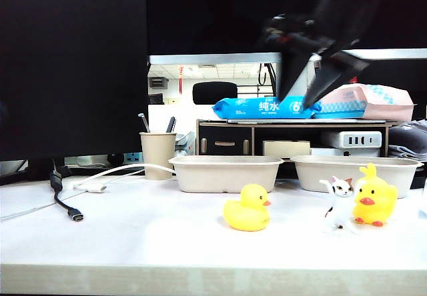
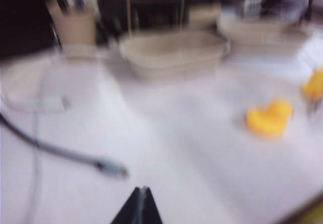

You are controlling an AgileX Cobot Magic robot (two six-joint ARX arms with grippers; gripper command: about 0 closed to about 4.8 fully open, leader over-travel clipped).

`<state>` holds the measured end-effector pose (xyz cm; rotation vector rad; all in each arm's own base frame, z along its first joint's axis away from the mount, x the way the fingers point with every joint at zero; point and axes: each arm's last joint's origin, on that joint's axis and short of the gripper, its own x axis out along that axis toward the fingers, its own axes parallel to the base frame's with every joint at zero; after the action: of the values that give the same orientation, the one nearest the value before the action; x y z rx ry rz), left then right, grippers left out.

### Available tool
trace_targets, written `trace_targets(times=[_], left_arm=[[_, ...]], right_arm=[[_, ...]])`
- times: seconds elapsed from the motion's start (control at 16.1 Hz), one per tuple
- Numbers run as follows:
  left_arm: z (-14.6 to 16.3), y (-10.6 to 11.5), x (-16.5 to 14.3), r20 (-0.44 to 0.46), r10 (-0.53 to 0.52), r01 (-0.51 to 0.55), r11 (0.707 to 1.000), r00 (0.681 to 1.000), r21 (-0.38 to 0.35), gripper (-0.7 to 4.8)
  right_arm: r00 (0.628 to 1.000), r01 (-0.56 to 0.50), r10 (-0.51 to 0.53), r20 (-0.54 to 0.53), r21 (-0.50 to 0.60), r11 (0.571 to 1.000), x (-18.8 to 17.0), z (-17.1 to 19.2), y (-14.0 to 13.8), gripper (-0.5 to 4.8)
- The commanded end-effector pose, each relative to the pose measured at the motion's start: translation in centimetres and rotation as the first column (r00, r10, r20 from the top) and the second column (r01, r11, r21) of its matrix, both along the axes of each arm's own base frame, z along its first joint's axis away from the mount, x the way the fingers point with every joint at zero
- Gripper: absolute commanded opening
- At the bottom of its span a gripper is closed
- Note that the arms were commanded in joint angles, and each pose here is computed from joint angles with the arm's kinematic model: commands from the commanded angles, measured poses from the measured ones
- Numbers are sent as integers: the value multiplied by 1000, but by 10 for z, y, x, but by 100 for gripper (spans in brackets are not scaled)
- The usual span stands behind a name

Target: Put the dolls with similar colors into the same paper box, while dolls with different colors go into separate paper boxes.

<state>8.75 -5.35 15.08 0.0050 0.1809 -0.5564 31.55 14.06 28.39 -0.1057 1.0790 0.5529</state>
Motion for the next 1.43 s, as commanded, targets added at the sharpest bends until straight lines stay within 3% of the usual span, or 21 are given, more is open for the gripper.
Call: trace_targets(times=[0.06, 0.19, 0.25, 0.31, 0.44, 0.56, 0.62, 1.24, 1.43], left_arm=[[-9, -6, 2, -92, -29, 34, 998, 995, 59, -5], [-12, -12, -1, -117, -87, 96, 993, 989, 74, -5], [-13, -16, -4, -126, -133, 144, 986, 983, 80, -5], [-13, -19, -6, -132, -167, 179, 980, 977, 83, -5], [-16, -25, -11, -159, -243, 260, 961, 957, 92, -5], [-18, -26, -10, -176, -240, 260, 960, 955, 103, -5], [-18, -26, -10, -178, -239, 260, 960, 955, 106, -5], [-18, -26, -10, -181, -239, 261, 960, 954, 107, -5], [-18, -26, -10, -182, -239, 261, 959, 954, 107, -5]], right_arm=[[989, -137, 131, -69, -97, 986, -26, -7, 34, 276], [984, -176, 171, -48, -157, 972, -39, -8, 52, 344], [976, -217, 209, -64, -167, 962, -47, -10, 64, 421], [970, -242, 231, -81, -174, 955, -52, -12, 70, 443], [958, -282, 261, -117, -224, 933, -62, -18, 80, 443], [956, -286, 259, -136, -248, 926, -64, -22, 82, 448], [955, -288, 258, -149, -244, 926, -64, -23, 82, 479], [926, -334, 254, -280, -289, 897, -50, -76, 101, 479], [924, -343, 265, -276, -288, 894, -50, -82, 107, 479]])
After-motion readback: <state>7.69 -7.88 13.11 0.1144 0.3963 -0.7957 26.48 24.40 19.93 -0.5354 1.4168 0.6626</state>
